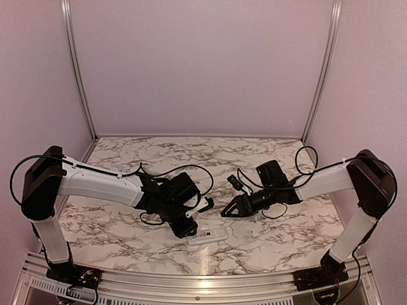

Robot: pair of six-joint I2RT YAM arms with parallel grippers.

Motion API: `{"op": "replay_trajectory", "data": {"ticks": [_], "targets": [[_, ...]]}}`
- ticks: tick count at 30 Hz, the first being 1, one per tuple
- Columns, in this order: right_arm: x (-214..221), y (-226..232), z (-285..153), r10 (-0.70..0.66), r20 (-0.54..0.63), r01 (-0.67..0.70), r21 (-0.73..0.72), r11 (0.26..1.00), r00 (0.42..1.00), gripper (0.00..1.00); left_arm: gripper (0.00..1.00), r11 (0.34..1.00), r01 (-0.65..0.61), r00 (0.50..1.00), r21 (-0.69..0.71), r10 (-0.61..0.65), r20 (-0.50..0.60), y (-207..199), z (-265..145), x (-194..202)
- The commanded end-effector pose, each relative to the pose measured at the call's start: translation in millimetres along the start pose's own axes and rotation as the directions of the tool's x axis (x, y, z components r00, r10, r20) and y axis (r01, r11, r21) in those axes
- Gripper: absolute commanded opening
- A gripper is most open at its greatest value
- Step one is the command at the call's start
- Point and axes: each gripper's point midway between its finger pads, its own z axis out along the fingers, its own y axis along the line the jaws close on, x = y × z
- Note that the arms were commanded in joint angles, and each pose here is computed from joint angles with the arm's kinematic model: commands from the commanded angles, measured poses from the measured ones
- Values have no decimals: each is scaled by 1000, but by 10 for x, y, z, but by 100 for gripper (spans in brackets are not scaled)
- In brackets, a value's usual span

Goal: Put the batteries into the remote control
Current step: Press the battery cover on the remote control.

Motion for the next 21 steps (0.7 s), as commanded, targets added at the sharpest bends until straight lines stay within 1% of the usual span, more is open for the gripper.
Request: {"op": "replay_trajectory", "data": {"ticks": [1,9,21], "targets": [[-136,90,-10,-37,18,37,0,999,999,66,47,1000,21,999,-5,-21,33,49,-145,-98],[-168,121,-20,-37,27,37,-4,999,999,66,48,1000,22,999,19,-23,40,14,-163,-115],[-196,202,-62,-50,50,51,-22,998,998,64,48,1000,13,1000,-1,-13,-2,11,52,-42]]}}
